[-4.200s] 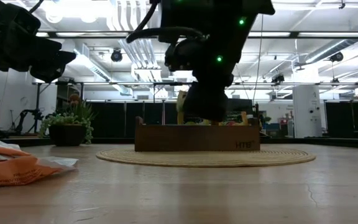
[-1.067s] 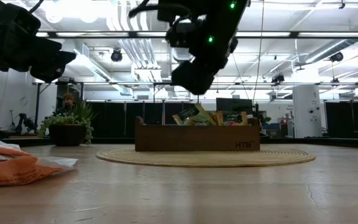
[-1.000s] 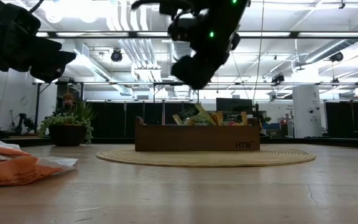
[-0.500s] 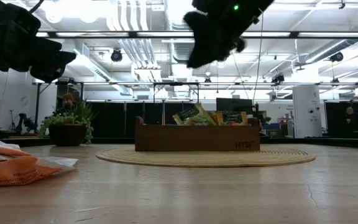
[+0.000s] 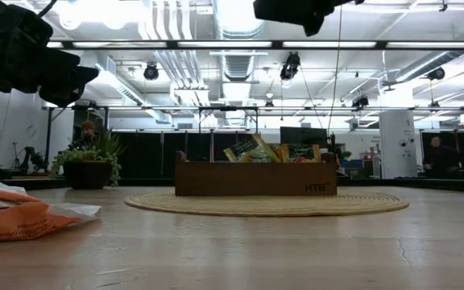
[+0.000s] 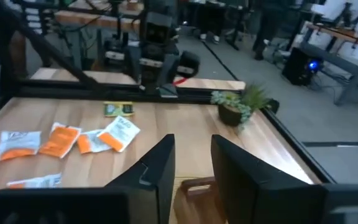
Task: Pick & Place Tea
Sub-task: Put the yellow tea bag into the middle section of the wooden organizer
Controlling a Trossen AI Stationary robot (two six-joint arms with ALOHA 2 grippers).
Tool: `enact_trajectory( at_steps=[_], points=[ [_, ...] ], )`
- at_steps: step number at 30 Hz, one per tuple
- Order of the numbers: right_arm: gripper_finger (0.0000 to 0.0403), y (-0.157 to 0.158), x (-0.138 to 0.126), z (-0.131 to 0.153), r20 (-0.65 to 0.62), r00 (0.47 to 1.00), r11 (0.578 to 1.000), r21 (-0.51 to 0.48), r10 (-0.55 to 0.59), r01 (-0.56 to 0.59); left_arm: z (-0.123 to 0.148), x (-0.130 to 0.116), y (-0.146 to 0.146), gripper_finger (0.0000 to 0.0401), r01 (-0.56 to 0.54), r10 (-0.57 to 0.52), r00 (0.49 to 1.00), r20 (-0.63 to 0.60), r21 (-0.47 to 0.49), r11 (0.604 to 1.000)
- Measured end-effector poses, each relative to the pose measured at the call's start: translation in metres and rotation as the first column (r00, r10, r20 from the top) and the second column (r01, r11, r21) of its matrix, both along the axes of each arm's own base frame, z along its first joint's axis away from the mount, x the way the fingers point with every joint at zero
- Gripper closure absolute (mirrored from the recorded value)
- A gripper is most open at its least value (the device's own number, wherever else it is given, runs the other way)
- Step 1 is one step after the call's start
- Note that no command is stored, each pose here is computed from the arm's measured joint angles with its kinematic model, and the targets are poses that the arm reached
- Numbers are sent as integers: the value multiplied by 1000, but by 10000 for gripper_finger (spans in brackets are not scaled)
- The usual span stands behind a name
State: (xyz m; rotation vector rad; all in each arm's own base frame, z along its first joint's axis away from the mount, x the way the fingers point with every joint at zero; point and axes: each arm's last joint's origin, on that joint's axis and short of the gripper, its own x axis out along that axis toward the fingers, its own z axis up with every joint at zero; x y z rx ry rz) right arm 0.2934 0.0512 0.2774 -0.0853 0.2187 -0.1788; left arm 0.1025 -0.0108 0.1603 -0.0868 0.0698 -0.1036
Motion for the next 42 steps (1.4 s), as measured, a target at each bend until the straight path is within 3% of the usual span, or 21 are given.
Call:
enact_trajectory(
  at_steps=[2, 8, 16, 21, 31, 42],
  points=[
    [304, -2, -6, 0, 10, 1000, 1000, 7, -6, 6, 0, 0, 0, 234, 0, 0, 1000, 0, 0, 1000],
    [313, -13, -11, -9, 19, 995, 979, 179, -103, 98, 0, 0, 0, 234, 0, 0, 1000, -1, 0, 1000],
    [321, -30, 2, -47, -155, 972, 952, 224, -175, 207, 0, 0, 0, 234, 0, 0, 1000, -1, 0, 1000],
    [320, -38, 10, -60, -200, 968, 951, 235, -154, 200, 0, 0, 0, 234, 0, 0, 1000, -1, 0, 1000],
    [340, -60, 16, -77, -252, 939, 838, 438, -234, 326, 0, 0, 0, 234, 0, 0, 1000, -1, 0, 1000],
    [356, -69, 20, -89, -285, 926, 794, 489, -247, 362, 0, 0, 0, 234, 0, 0, 1000, -2, 0, 1000]
  ],
)
